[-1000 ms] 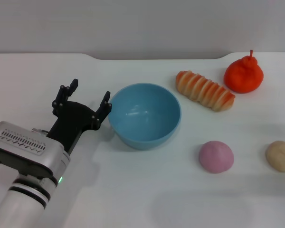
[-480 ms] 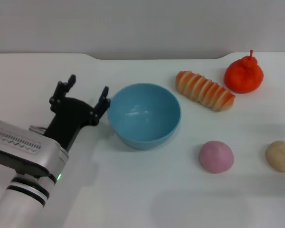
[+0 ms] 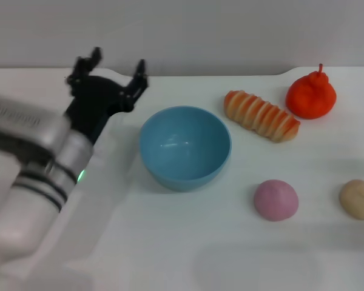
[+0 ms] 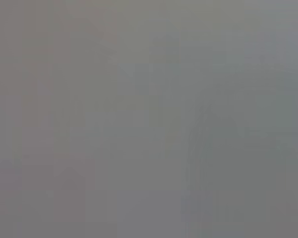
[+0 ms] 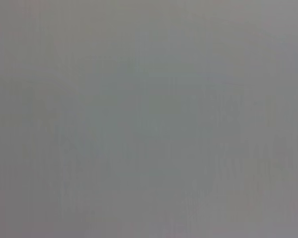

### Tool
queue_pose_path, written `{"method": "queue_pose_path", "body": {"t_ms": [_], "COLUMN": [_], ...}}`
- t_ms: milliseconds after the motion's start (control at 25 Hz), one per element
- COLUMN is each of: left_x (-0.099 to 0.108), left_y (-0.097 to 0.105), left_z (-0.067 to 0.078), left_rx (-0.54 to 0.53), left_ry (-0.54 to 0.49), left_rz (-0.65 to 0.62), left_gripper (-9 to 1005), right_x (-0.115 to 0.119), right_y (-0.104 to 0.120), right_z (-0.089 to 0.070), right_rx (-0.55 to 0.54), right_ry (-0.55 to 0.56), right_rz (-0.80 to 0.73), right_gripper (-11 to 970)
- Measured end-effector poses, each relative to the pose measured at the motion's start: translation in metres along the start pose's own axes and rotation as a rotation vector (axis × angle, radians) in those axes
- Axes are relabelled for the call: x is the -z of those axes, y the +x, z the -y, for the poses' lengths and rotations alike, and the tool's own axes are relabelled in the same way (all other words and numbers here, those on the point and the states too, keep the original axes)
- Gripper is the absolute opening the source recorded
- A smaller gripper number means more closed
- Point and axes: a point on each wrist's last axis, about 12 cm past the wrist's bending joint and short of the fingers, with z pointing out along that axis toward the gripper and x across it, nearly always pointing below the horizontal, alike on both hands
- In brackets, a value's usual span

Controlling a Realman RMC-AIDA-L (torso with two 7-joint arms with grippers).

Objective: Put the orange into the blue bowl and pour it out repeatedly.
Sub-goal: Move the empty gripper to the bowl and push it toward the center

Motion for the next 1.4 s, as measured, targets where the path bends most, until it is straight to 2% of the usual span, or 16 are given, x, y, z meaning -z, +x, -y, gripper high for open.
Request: {"method": "queue_pose_path", "body": {"t_ms": [160,400,640,760,840,1160,1400], "left_x": [-0.028,-0.047,-0.059,-0.062,-0.066,-0.074,-0.074], "left_y": [-0.025,-0.058,-0.085,-0.084,-0.075,-0.051,-0.040], "left_z": [-0.004,-0.014,-0.043,-0.052,-0.058,-0.054,-0.051], "left_rx": [0.018,0.028,0.103,0.152,0.195,0.226,0.232], "left_ry": [0.101,0.197,0.310,0.340,0.332,0.310,0.320], "left_rz": [-0.174,-0.378,-0.611,-0.676,-0.705,-0.752,-0.792], "left_gripper": [796,795,793,793,792,791,789], "right_x": [-0.001,-0.001,-0.002,-0.003,-0.004,-0.004,-0.004], "right_y": [0.001,0.002,0.001,0.000,0.000,0.000,0.000], "right_z": [0.000,0.002,0.003,0.002,0.002,0.002,0.002], "right_rx": [-0.001,-0.002,-0.005,-0.004,-0.003,-0.003,-0.002], "right_ry": [0.006,0.014,0.024,0.021,0.017,0.017,0.016], "right_rz": [-0.007,-0.015,-0.011,-0.009,-0.008,-0.008,-0.009], "right_gripper": [734,734,733,733,733,733,732]}}
